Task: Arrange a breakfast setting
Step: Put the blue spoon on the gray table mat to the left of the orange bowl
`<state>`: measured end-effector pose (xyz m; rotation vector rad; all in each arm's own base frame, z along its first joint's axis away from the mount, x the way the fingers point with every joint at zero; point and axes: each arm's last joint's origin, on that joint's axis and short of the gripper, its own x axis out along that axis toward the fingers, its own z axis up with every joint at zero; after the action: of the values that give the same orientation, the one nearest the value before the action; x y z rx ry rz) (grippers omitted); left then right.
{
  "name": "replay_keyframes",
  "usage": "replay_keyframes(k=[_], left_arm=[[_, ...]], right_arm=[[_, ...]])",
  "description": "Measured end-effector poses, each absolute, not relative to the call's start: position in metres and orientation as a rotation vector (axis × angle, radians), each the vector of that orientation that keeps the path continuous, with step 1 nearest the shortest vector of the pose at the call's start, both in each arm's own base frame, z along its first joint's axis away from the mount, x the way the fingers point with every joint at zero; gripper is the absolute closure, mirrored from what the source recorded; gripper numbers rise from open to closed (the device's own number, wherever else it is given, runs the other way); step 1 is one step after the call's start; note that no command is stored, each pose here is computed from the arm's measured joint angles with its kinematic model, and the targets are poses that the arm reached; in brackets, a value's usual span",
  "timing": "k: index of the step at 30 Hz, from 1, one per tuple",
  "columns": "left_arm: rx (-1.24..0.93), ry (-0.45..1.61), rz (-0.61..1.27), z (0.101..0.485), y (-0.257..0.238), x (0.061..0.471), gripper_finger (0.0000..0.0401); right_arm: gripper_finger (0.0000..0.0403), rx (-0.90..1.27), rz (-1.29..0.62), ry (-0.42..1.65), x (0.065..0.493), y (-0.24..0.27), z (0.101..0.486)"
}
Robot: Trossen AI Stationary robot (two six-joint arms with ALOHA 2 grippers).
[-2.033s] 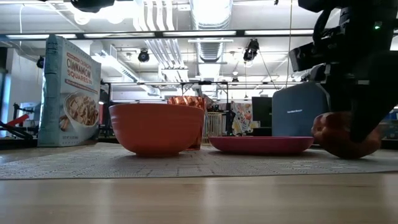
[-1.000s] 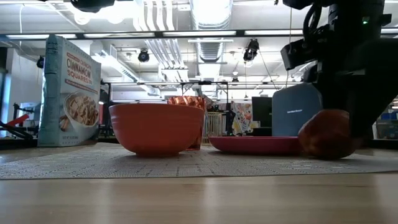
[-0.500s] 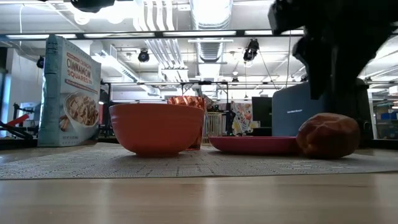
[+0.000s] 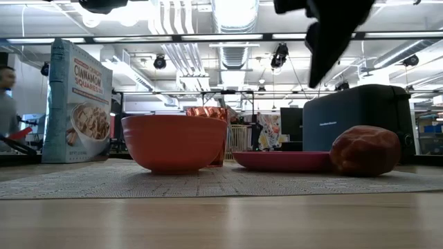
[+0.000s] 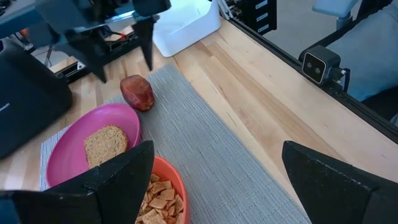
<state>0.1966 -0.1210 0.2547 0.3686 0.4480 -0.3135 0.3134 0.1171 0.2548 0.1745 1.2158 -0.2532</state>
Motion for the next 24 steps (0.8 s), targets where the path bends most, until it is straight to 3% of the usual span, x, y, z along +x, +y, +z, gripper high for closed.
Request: replay_keyframes(k=[10, 14, 24], left_arm=[[0.369, 0.448, -0.313, 0.255, -0.121, 0.197, 0.0065], [0.369, 0.449, -0.313, 0.255, -0.121, 0.197, 0.0065], [0.369, 0.45, -0.313, 0.255, -0.121, 0.197, 0.0065]], right_arm=[[0.0039, -0.1, -0.72, 0.895, 0.332, 0.068, 0.279], [0.0039, -0.1, -0.862, 0.825, 0.342, 0.032, 0.282], [0.0039, 0.039, -0.722, 0.752, 0.37, -0.051, 0.286]])
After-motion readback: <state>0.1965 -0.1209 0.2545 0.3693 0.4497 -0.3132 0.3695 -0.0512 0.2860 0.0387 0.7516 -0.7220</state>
